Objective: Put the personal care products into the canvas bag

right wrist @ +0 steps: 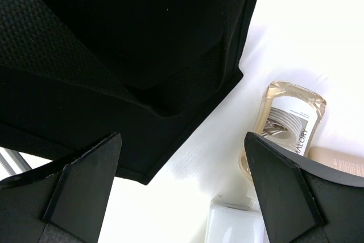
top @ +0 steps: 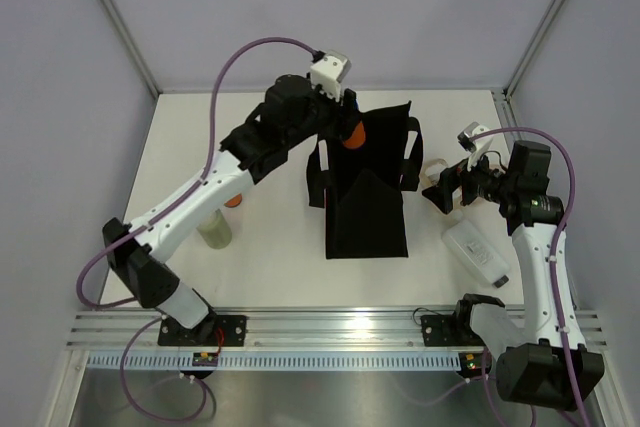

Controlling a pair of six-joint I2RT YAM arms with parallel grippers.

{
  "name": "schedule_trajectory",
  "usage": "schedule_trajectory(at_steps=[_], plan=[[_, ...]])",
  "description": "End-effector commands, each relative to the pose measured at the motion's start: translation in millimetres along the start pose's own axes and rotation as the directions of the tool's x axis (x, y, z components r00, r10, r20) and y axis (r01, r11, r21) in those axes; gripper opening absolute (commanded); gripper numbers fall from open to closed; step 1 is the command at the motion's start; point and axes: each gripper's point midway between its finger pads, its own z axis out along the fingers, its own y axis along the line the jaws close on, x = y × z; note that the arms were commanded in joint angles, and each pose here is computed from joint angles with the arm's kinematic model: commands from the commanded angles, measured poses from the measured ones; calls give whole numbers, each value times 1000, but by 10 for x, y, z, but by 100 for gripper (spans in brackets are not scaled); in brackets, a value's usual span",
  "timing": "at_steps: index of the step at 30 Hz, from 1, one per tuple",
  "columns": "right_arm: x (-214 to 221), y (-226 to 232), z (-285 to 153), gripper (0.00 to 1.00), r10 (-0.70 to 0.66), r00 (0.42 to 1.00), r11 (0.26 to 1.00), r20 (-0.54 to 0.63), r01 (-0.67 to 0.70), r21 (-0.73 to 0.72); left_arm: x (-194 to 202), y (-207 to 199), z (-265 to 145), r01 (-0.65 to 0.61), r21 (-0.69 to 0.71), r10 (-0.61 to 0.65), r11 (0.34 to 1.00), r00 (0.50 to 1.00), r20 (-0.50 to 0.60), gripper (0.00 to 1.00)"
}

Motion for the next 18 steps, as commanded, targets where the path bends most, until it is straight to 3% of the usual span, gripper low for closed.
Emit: schedule_trajectory(at_steps=[1, 8, 13, 18], plan=[[17, -60, 14, 99, -24, 1000, 1000, -7, 25, 19, -392, -342, -11, -112, 110, 102, 988, 990, 99, 0], [10, -55, 17, 99, -19, 1000, 1000, -7, 19, 14, 21, -570, 233, -205, 230, 204, 951, 978, 29, 0], [14, -63, 13, 100, -19, 1000, 1000, -11, 20, 19, 375, -700, 630, -231, 330, 256, 915, 966, -34, 0], [4, -61, -1, 100, -25, 1000, 999, -7, 25, 26, 454, -668, 997, -255, 310, 272, 916, 962, -12, 2]])
